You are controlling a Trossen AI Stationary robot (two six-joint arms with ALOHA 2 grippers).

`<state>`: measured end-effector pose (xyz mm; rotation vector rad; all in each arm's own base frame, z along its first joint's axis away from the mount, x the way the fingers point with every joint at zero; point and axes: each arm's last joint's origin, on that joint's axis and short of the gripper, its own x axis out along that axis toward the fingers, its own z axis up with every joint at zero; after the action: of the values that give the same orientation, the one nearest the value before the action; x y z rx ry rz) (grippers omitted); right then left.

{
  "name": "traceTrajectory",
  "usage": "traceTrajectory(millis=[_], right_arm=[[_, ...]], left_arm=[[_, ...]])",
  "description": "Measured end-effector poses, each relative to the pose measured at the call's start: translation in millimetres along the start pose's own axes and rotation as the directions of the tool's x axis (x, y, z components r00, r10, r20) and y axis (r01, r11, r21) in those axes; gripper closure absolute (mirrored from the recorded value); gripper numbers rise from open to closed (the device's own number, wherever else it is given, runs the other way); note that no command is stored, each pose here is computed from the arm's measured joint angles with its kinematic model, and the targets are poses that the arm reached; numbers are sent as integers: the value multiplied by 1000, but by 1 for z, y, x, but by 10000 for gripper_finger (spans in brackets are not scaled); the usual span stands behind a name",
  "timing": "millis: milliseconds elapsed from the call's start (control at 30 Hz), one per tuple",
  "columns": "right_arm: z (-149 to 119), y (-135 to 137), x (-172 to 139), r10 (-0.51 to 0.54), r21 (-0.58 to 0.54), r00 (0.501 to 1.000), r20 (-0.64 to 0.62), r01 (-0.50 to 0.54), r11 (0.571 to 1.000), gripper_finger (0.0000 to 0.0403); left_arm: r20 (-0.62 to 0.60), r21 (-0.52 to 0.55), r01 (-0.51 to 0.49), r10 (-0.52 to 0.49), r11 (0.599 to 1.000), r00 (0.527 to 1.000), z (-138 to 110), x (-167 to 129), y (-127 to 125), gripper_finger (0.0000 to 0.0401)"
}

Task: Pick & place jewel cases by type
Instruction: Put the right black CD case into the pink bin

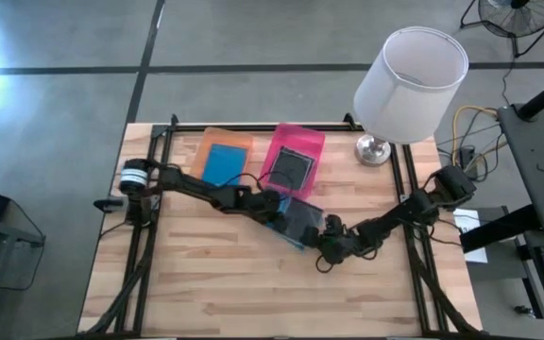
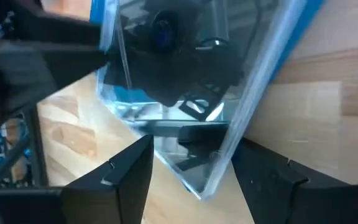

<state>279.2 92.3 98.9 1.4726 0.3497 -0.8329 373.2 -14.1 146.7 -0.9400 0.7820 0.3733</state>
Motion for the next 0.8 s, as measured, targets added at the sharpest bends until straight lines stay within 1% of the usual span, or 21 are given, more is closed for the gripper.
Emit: traceTrajectory(millis=[67, 133, 200, 300, 400, 500, 600, 733, 800], right_arm=[[3, -6, 0, -32, 18, 999, 9, 32, 999, 191], [5, -11, 0, -39, 55, 999, 12, 39, 998, 191], [6, -13, 0, -41, 67, 999, 20, 40, 997, 191], [5, -13, -3, -33, 61, 999, 21, 32, 998, 193], [0, -15, -11, 0, 41, 997, 73, -3, 999, 202], [-7, -20, -18, 26, 50, 994, 102, -31, 998, 218], [-17, -26, -27, 58, 41, 992, 115, -63, 997, 240], [-27, -29, -39, 101, 4, 990, 99, -101, 995, 280], [-30, -29, -43, 108, -45, 991, 76, -105, 994, 302]], left_arm=[[15, 39, 8, -8, 999, 1000, 6, 2, -8, 220], [18, 75, 15, -16, 997, 1000, 10, 3, -15, 220], [4, 86, 12, -13, 996, 1000, 12, 1, -19, 220], [-50, 89, 13, -9, 996, 999, 12, -2, -23, 220], [-145, 90, 48, -34, 995, 989, 0, -2, -26, 220], [-222, 95, 106, -83, 990, 972, -14, -3, -35, 220], [-238, 114, 155, -124, 981, 963, -23, -4, -44, 221], [-210, 116, 126, -99, 985, 973, -24, -4, -44, 221], [-196, 106, 112, -89, 988, 976, -23, -4, -43, 221]])
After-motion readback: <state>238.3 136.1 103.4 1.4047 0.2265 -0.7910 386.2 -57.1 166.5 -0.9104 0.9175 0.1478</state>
